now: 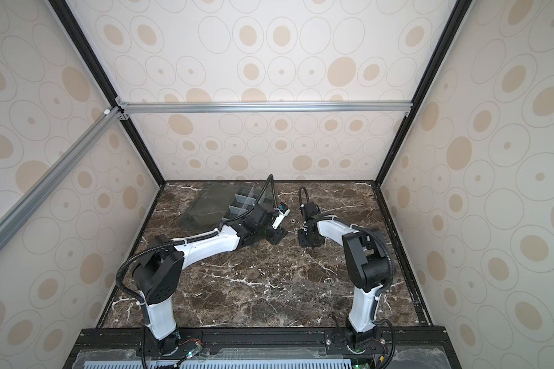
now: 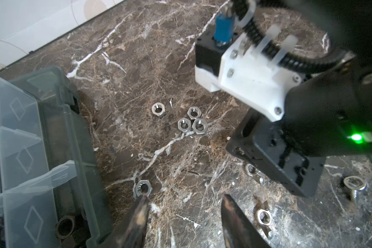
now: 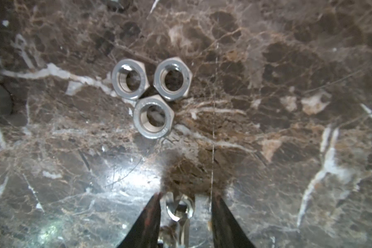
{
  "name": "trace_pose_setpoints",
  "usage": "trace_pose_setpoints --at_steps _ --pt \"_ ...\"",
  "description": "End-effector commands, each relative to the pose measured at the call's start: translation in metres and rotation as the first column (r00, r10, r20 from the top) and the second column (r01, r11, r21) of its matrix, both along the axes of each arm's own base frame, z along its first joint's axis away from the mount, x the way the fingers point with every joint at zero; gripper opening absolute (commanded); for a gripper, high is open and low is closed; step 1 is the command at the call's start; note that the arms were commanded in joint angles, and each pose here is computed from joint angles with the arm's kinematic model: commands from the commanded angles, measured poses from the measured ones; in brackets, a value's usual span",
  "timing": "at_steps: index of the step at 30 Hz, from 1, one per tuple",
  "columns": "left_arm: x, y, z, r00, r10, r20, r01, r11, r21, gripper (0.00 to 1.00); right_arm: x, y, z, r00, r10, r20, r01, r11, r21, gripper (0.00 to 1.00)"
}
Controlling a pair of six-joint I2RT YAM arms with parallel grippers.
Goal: Sort the screws and nuts into containers
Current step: Pick up the nut from the center of the table.
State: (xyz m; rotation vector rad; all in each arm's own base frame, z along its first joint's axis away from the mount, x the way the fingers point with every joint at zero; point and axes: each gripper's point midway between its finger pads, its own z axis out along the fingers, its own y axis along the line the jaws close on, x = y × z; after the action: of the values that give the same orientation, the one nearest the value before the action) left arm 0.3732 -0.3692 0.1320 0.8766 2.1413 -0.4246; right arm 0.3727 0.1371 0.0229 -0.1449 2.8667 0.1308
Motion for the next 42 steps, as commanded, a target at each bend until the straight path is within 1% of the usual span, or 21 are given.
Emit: trace_pose_setpoints --at_steps 1,2,6,9,18,20,23,26,28,29,32,35,36,38,40,42 --pt "0.004 0.001 0.015 0.998 0.009 0.057 -0.008 1.000 -0.020 0.55 -0.001 0.000 -0.007 0.999 0.021 -0.037 -0.022 0.999 -0.042 0.33" --pt "0.005 0.002 0.015 0.998 0.014 0.061 -0.013 1.000 -0.018 0.55 -0.001 0.000 -0.009 0.999 0.022 -0.043 -0.024 0.998 -0.052 0.29" --pt "0.005 0.003 0.014 0.998 0.012 0.065 -0.011 1.000 -0.007 0.55 -0.001 0.003 -0.017 0.998 0.032 -0.049 -0.035 0.998 -0.060 0.26" --pt "0.006 0.003 0.013 0.998 0.011 0.066 -0.011 1.000 -0.004 0.55 -0.002 0.004 -0.023 0.997 0.038 -0.063 -0.042 0.997 -0.066 0.18" --pt "0.007 0.007 0.014 0.997 0.028 0.077 -0.028 1.000 0.007 0.55 -0.003 0.001 -0.011 0.999 0.036 -0.033 -0.038 0.997 -0.072 0.05" --pt "0.009 0.008 0.016 0.995 0.040 0.087 -0.041 0.999 0.010 0.55 -0.002 0.002 -0.008 0.999 0.036 -0.028 -0.038 0.997 -0.070 0.04" --pt "0.011 0.009 0.024 0.993 0.055 0.102 -0.055 0.998 -0.002 0.55 0.000 0.003 0.001 0.999 0.033 -0.008 -0.033 0.998 -0.061 0.01" --pt "0.013 0.015 0.038 0.987 0.086 0.134 -0.082 0.996 -0.033 0.55 0.003 0.005 0.015 0.999 0.033 0.018 -0.032 0.998 -0.052 0.00" --pt "0.014 0.023 0.055 0.978 0.118 0.171 -0.106 0.991 -0.078 0.56 0.005 0.006 0.027 0.999 0.035 0.036 -0.033 0.999 -0.043 0.00" --pt "0.016 0.030 0.060 0.974 0.140 0.180 -0.123 0.987 -0.101 0.59 0.007 0.009 0.033 0.998 0.039 0.046 -0.037 0.999 -0.038 0.00" --pt "0.019 0.055 0.091 0.949 0.221 0.223 -0.173 0.960 -0.219 0.63 0.011 0.020 0.057 0.995 0.060 0.079 -0.059 0.998 -0.018 0.00" --pt "0.023 0.100 0.115 0.901 0.359 0.246 -0.268 0.903 -0.336 0.71 0.012 0.041 0.080 0.988 0.104 0.112 -0.106 0.994 0.014 0.00" --pt "0.024 0.120 0.120 0.876 0.414 0.249 -0.307 0.874 -0.376 0.75 0.012 0.052 0.088 0.984 0.124 0.125 -0.130 0.991 0.037 0.00" --pt "0.022 0.162 0.126 0.815 0.526 0.242 -0.395 0.810 -0.433 0.81 0.012 0.083 0.104 0.974 0.170 0.151 -0.190 0.974 0.126 0.00" --pt "0.017 0.199 0.123 0.759 0.610 0.229 -0.468 0.754 -0.461 0.89 0.011 0.119 0.119 0.959 0.219 0.182 -0.255 0.945 0.203 0.00" --pt "0.012 0.233 0.118 0.705 0.678 0.210 -0.535 0.702 -0.471 0.90 0.010 0.157 0.130 0.936 0.276 0.218 -0.326 0.913 0.246 0.00"
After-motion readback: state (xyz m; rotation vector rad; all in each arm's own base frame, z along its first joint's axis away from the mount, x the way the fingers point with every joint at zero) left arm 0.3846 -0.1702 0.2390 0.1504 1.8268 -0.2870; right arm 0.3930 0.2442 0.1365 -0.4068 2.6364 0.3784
